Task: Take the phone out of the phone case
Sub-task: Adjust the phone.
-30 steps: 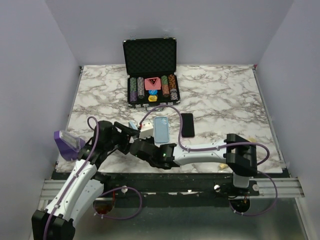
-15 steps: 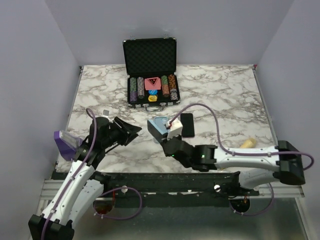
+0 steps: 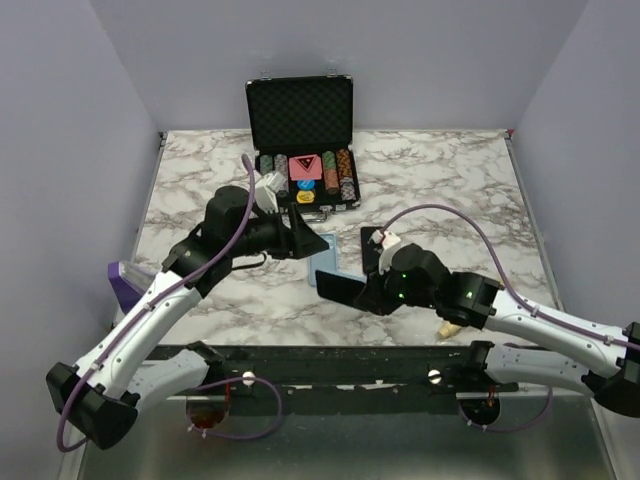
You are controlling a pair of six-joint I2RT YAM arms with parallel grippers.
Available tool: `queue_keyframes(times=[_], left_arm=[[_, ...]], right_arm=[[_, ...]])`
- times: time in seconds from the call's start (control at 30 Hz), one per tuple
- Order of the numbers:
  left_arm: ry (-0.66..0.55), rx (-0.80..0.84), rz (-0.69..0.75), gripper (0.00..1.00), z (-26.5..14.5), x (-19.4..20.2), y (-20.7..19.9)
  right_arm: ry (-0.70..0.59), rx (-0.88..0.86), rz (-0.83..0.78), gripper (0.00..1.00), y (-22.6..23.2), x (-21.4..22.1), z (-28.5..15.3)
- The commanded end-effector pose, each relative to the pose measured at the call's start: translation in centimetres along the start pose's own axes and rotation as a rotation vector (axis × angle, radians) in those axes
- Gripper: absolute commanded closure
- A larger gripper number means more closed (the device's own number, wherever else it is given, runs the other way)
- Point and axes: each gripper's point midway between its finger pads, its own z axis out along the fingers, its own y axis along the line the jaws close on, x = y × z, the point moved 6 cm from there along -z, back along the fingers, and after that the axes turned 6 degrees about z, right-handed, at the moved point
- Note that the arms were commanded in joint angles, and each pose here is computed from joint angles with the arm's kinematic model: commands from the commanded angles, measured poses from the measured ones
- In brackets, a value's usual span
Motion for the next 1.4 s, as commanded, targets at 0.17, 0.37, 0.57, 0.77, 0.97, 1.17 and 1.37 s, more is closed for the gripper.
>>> queue_keyframes(times=[0.17, 0.37, 0.57, 0.77, 0.97, 1.17, 1.37], left_arm=[[0.165, 0.369, 0.303, 0.01, 0.3, 1.9, -4.3], [0.296, 0.508, 0.375, 0.11, -0.4, 3.8, -5.3], [0.458, 0.591, 0.425, 0.11, -0.3, 6.2, -6.4], [0.545, 0.68, 0.445, 0.12, 0.0, 7.9, -7.2], [0.647, 0.779, 0.453, 0.19, 0.2, 8.9, -8.3], [0.649, 0.772, 0.479, 0.36, 0.2, 8.8, -8.4], [0.657, 0.733, 0.483, 0.5, 0.1, 9.2, -7.7]], right_arm=[[0.153, -0.351, 0.047, 0.99, 3.7, 1.7, -6.3], [0.217, -0.452, 0.019, 0.99, 3.7, 3.6, -8.0], [0.223, -0.572, -0.028, 0.99, 4.2, 4.2, -9.3], [0.2, -0.642, -0.039, 0.99, 5.0, 3.8, -9.8], [0.142, -0.668, -0.071, 0.99, 5.9, 2.3, -9.0], [0.05, -0.623, -0.12, 1.0, 6.1, 0.5, -7.7], [0.053, -0.62, -0.137, 0.99, 6.7, -0.6, -6.5]])
